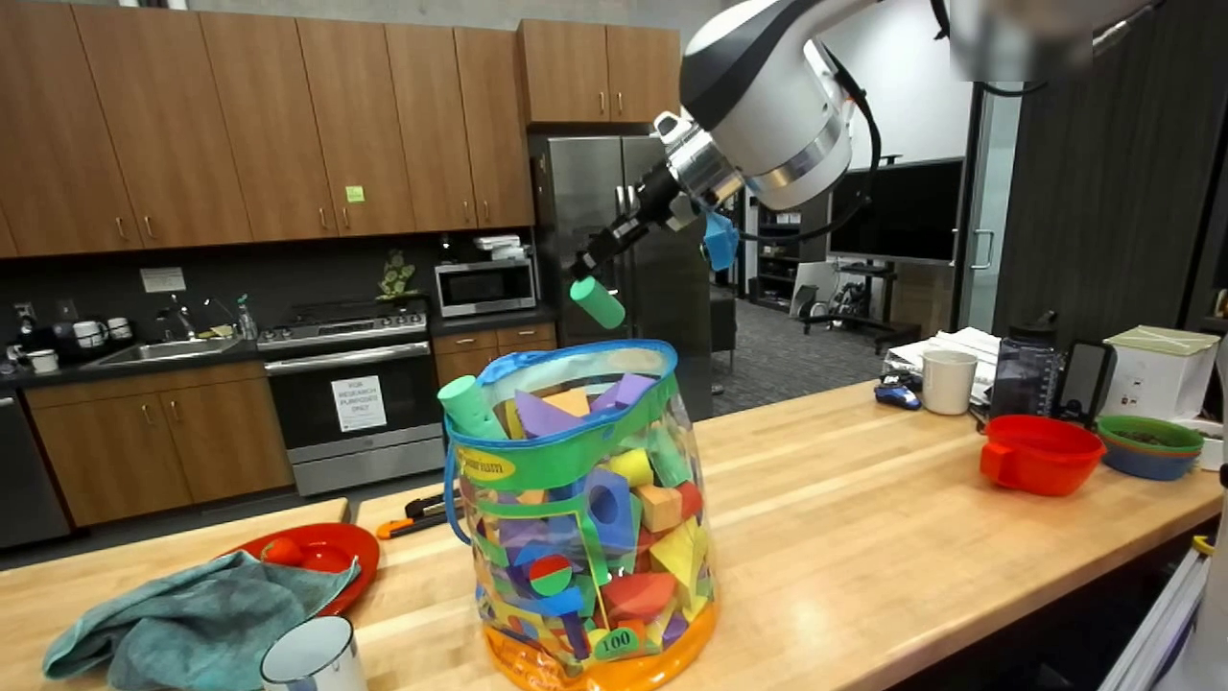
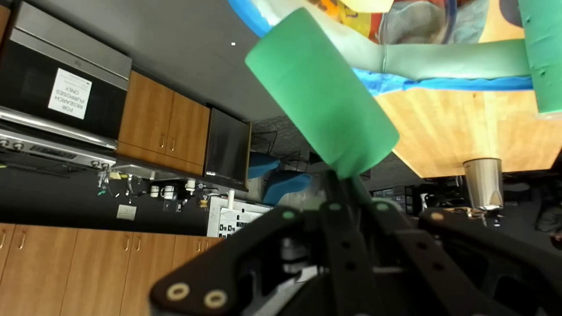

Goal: Put the purple and green block inside the clear bag

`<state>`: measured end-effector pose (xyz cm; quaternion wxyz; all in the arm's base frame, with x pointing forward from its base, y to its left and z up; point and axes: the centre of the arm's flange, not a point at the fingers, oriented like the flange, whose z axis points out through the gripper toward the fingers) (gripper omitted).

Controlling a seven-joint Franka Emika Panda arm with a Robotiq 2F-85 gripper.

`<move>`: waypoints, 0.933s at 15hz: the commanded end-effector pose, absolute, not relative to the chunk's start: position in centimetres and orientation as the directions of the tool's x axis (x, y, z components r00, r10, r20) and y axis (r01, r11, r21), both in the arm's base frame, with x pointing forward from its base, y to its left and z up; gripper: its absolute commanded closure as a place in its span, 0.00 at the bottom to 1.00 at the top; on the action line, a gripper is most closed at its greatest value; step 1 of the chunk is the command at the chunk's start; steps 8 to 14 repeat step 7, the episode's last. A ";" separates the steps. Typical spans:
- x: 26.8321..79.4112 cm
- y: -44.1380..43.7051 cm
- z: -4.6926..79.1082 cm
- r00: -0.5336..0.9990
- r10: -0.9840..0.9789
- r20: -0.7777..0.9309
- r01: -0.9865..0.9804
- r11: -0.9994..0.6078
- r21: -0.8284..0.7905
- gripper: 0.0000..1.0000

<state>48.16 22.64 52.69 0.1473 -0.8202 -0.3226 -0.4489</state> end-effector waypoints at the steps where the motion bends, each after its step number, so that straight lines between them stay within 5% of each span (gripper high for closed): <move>1: 47.3 20.7 50.7 0.421 0.426 0.801 0.692 -0.722 0.020 0.63; 4: 47.2 20.3 49.0 0.450 0.450 0.771 0.715 -0.699 -0.009 0.43; 5: 48.0 21.5 49.3 0.452 0.437 0.778 0.697 -0.717 -0.003 0.60; 7: 47.9 21.2 48.7 0.463 0.444 0.767 0.703 -0.711 -0.012 0.48; 14: 47.9 21.2 48.7 0.463 0.444 0.767 0.703 -0.711 -0.012 0.48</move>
